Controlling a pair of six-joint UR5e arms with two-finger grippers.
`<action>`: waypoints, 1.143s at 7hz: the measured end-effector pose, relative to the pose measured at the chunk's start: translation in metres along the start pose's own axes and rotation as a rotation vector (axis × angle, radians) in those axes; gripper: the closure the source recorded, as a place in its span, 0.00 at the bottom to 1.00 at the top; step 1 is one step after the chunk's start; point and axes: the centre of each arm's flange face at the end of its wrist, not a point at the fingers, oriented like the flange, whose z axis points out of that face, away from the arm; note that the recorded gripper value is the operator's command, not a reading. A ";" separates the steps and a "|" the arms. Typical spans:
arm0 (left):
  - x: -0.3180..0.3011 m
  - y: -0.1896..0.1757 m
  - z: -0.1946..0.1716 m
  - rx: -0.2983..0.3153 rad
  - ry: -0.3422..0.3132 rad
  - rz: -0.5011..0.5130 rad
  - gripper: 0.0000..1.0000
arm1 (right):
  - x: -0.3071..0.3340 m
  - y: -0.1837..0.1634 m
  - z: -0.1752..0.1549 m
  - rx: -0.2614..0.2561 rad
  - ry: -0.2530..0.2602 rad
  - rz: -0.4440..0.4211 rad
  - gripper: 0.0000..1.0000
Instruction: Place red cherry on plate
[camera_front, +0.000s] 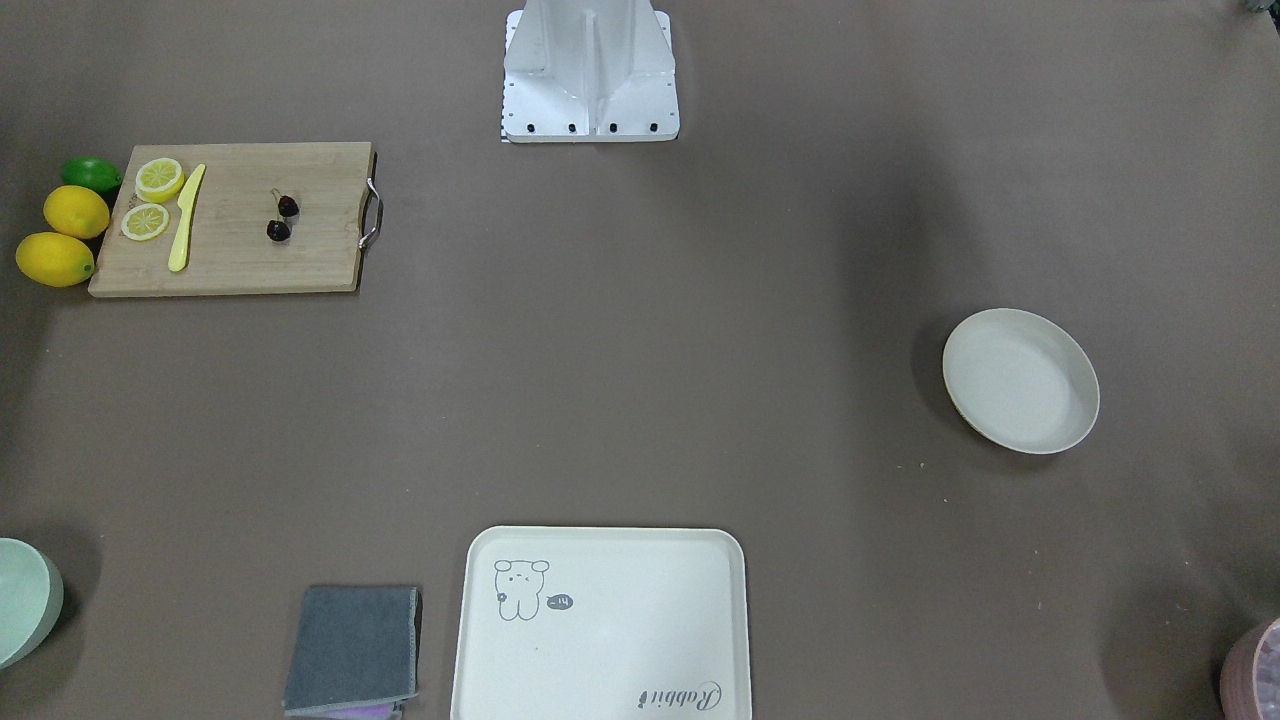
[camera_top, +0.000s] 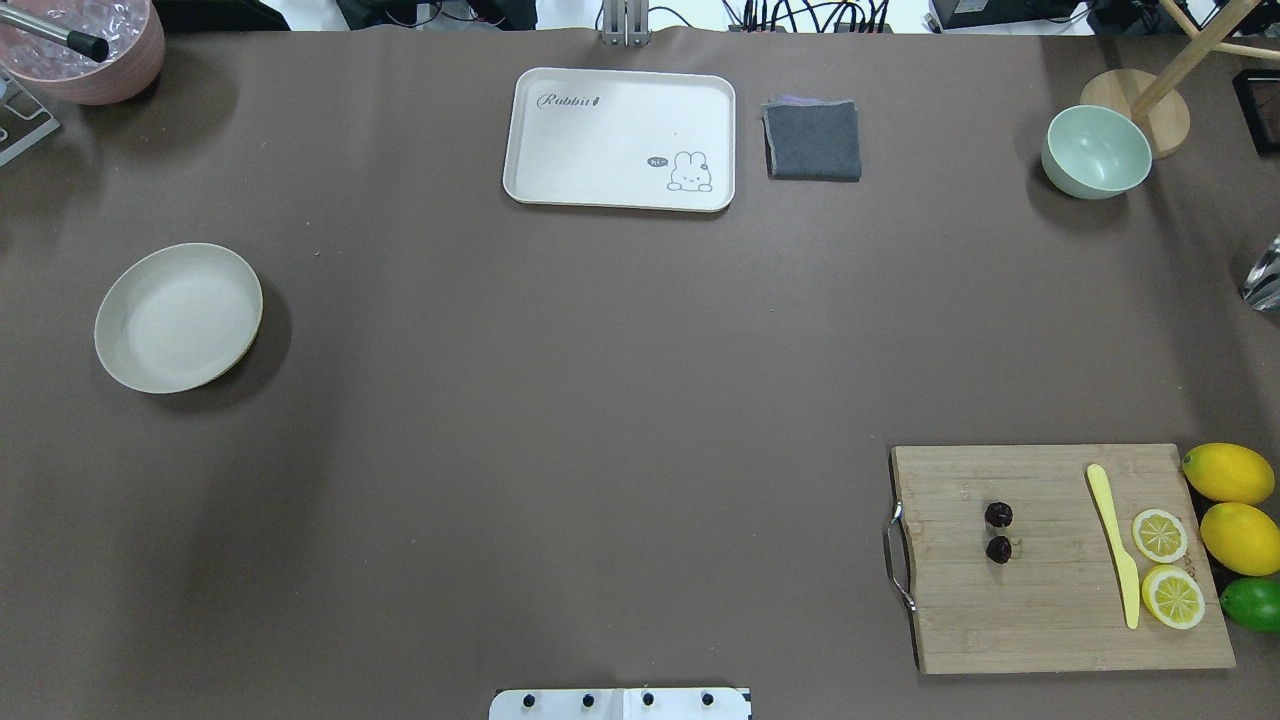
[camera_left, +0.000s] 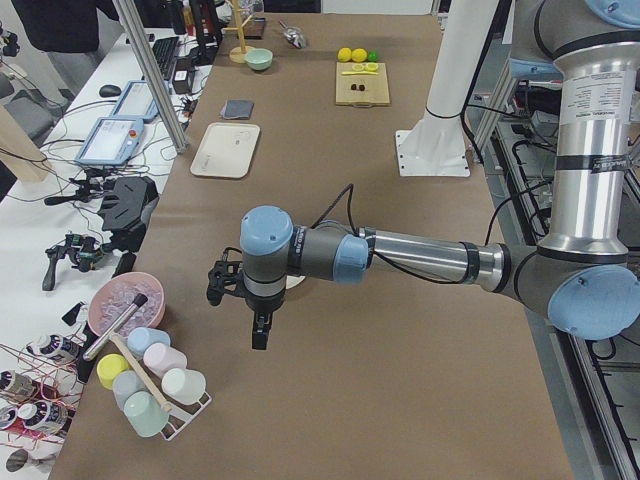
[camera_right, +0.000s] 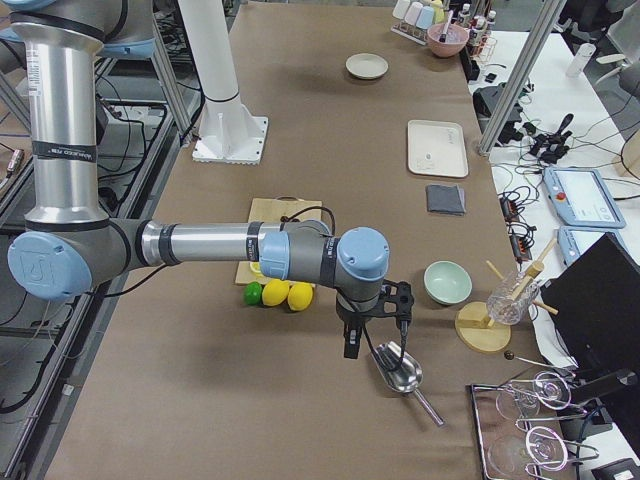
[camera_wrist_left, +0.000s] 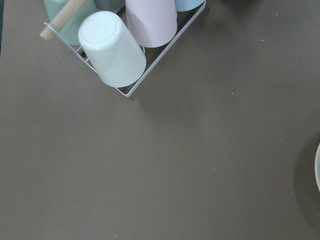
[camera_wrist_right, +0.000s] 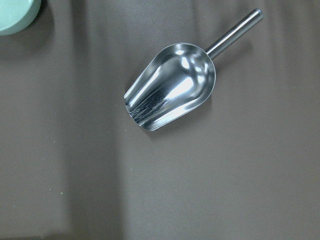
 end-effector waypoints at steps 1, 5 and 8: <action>0.000 0.001 0.000 0.000 0.000 0.000 0.02 | 0.000 0.000 0.000 -0.001 0.000 0.001 0.00; -0.001 0.002 0.001 -0.003 0.000 -0.002 0.02 | 0.001 0.001 0.001 -0.002 -0.001 0.002 0.00; -0.001 0.002 0.001 -0.004 -0.001 -0.003 0.02 | 0.001 0.001 0.001 -0.003 -0.001 0.002 0.00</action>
